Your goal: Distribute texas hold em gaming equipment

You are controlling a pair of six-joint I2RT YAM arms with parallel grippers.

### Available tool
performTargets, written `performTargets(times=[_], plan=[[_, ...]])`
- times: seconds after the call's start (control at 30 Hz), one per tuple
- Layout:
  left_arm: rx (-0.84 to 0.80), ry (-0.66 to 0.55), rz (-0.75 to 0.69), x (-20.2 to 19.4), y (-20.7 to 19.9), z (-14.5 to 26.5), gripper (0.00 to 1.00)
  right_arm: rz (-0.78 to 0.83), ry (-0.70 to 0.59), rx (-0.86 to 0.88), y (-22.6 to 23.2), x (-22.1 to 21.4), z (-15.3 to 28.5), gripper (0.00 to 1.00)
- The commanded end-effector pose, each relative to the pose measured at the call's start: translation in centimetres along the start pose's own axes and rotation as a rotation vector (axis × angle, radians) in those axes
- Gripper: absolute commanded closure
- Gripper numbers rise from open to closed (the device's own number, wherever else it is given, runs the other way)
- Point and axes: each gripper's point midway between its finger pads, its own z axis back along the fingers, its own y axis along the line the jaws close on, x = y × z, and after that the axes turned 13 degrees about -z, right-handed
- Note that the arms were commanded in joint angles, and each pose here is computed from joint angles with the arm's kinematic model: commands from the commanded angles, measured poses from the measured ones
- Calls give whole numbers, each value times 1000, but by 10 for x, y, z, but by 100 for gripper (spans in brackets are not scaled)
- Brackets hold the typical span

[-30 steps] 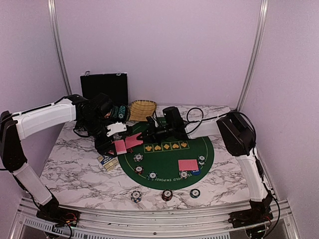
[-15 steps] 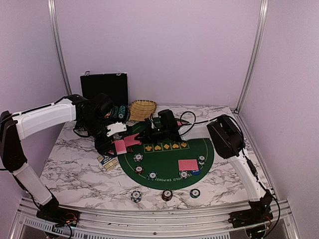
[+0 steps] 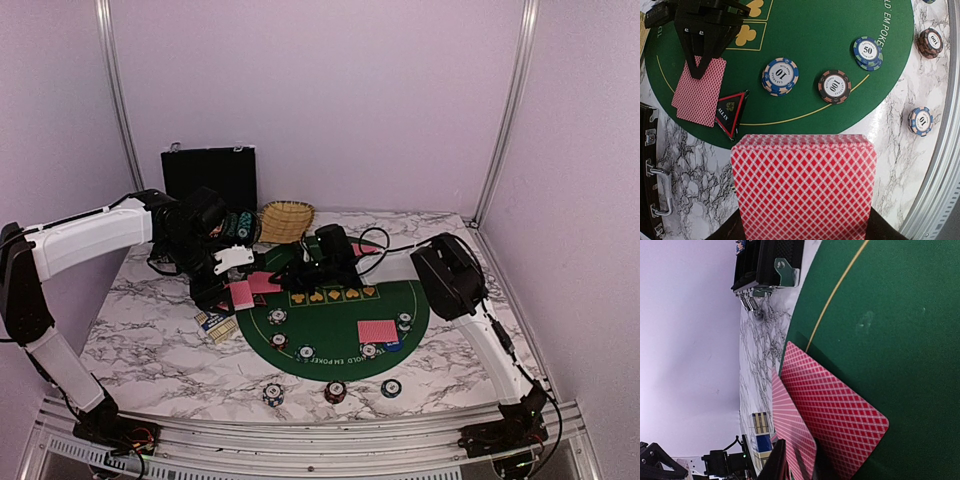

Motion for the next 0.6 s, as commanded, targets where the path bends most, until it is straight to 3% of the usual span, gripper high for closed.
performTargets(times=[0.0,0.57], plan=[[-10,-9,-5,-1,-6,8,100,51,-28,-2,21,-1,7,79],[-13,-13,-1,0,-7,7,100,129,-44,-68,41,-14,32,41]])
